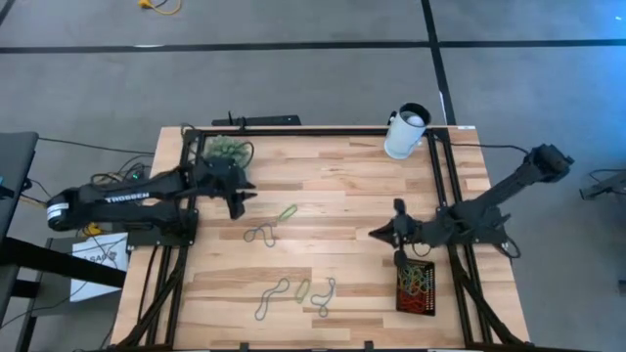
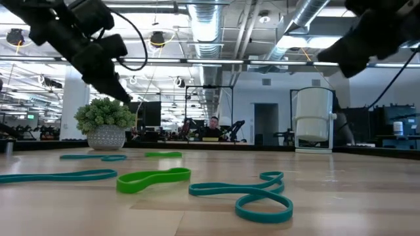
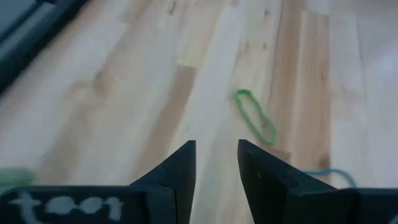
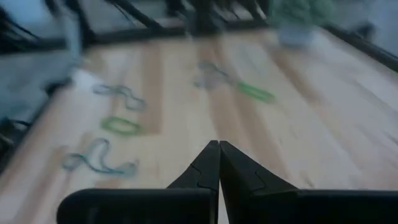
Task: Pick and place items into bin
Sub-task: Put the top left blue rubberband into the black basket
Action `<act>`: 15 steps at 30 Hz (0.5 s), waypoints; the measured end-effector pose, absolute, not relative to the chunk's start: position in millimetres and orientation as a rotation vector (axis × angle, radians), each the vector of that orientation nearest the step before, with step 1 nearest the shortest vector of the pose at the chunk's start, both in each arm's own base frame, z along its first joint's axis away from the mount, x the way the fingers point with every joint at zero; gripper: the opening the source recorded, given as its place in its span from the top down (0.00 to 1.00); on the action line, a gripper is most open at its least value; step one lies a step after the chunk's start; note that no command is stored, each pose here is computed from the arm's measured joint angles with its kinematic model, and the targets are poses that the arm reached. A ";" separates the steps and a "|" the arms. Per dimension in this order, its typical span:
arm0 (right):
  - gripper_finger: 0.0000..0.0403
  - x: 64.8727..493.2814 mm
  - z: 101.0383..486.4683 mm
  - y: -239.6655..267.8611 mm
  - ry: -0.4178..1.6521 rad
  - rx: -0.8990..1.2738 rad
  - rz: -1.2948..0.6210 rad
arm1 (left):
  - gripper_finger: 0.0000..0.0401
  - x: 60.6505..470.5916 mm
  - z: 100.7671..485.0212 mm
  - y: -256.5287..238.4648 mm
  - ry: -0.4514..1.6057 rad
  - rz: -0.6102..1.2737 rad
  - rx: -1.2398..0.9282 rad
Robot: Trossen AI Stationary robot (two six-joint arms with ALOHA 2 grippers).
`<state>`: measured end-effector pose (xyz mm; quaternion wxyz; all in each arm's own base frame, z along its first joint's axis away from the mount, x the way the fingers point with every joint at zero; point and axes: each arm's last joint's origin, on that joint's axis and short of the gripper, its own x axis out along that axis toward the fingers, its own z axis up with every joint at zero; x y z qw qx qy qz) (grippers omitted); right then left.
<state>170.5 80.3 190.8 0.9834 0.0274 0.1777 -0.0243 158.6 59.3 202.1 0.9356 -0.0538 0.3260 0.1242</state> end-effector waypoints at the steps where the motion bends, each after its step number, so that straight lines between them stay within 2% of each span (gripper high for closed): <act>1: 1.00 172.9 185.0 78.0 0.310 0.050 -0.029 | 0.73 160.0 198.0 57.5 0.670 0.251 -0.135; 6: 0.98 184.3 169.0 58.6 0.194 0.014 -0.107 | 0.73 167.1 178.9 48.6 0.772 0.233 -0.214; 9: 0.95 193.8 160.0 45.0 0.228 0.016 -0.147 | 0.73 173.2 168.7 44.1 0.837 0.241 -0.223; 15: 0.87 222.4 141.9 20.8 0.356 0.055 -0.085 | 0.69 182.8 148.4 30.5 0.968 0.165 -0.258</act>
